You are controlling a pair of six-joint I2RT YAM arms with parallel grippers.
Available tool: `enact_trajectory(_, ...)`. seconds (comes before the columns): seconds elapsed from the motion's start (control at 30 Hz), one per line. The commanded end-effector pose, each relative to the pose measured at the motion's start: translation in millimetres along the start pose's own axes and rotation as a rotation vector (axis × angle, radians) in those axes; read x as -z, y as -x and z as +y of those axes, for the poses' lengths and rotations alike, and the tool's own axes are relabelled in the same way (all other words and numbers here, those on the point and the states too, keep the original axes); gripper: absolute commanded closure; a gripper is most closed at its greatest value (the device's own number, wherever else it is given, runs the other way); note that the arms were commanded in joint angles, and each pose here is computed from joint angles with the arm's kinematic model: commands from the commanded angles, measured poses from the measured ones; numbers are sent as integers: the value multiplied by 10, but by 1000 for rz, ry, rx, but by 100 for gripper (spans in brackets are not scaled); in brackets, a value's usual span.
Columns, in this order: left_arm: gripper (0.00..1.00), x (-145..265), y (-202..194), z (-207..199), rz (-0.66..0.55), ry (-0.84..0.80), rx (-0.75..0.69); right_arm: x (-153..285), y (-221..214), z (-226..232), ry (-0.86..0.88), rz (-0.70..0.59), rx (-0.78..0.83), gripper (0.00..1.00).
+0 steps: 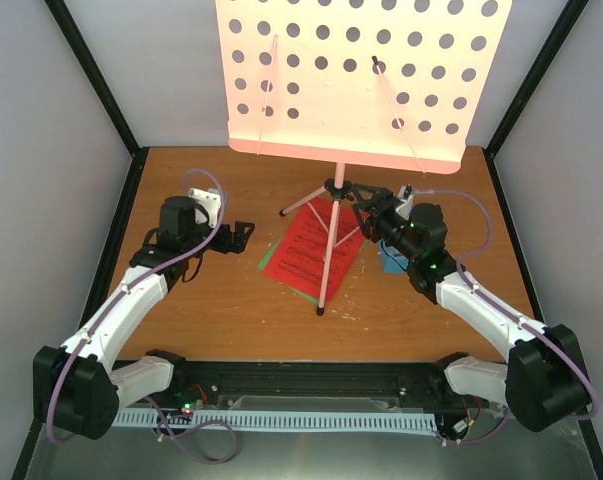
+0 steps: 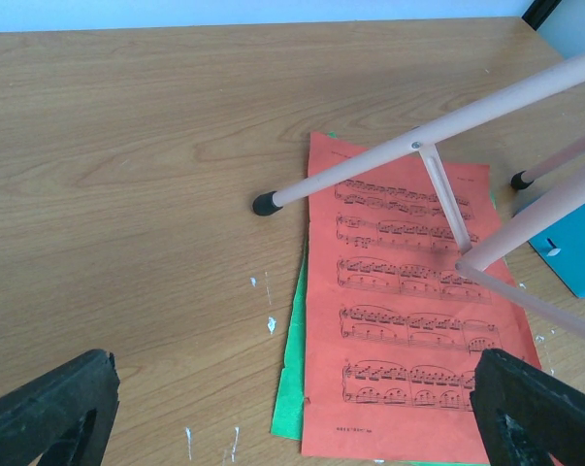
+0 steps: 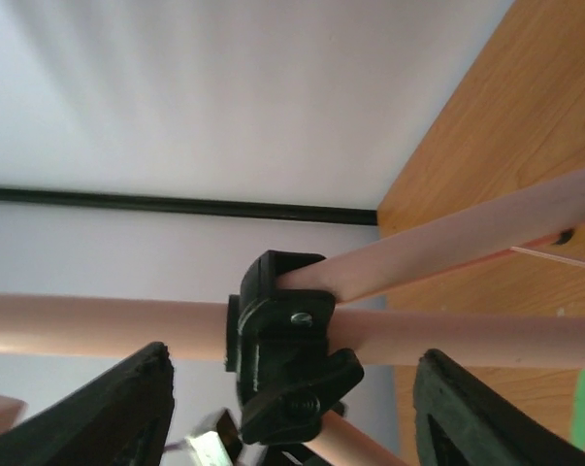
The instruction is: Pack up the instrument practice props
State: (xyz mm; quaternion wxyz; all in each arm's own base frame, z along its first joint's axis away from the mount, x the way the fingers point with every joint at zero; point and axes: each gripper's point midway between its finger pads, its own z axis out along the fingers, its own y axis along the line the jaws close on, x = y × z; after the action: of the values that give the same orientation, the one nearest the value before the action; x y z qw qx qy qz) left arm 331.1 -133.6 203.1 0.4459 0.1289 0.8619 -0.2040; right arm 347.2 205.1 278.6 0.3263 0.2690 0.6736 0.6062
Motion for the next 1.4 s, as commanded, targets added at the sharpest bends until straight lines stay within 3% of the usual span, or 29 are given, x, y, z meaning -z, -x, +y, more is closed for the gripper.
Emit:
enact_trajectory(0.0,0,66,174,-19,-39,2,-32,-42,-36,180,40,21,10,41)
enact_trajectory(0.1,0,67,179,-14,-41,4,-32,-47,-44,156,29,22,13,55)
enact_trajectory(0.17,0,66,176,-18,-40,2,-32,-49,-53,144,26,27,13,60)
enact_trajectory(0.4,1,66,176,-14,-40,4,-32,-73,-74,136,25,41,8,60)
enact_trajectory(0.63,0,66,175,-11,-39,6,-33,-88,-85,89,13,48,4,97)
enact_trajectory(0.87,1,71,179,-15,-41,5,-33,-65,-84,34,1,40,37,97)
enact_trajectory(1.0,1,74,182,-14,-42,6,-33,-56,-86,88,19,39,210,97)
enact_trajectory(1.3,0,69,173,-12,-40,6,-33,41,-94,-21,-61,52,887,97)
enact_trajectory(1.37,0,63,171,-11,-39,6,-32,71,-66,-45,-104,60,980,89)
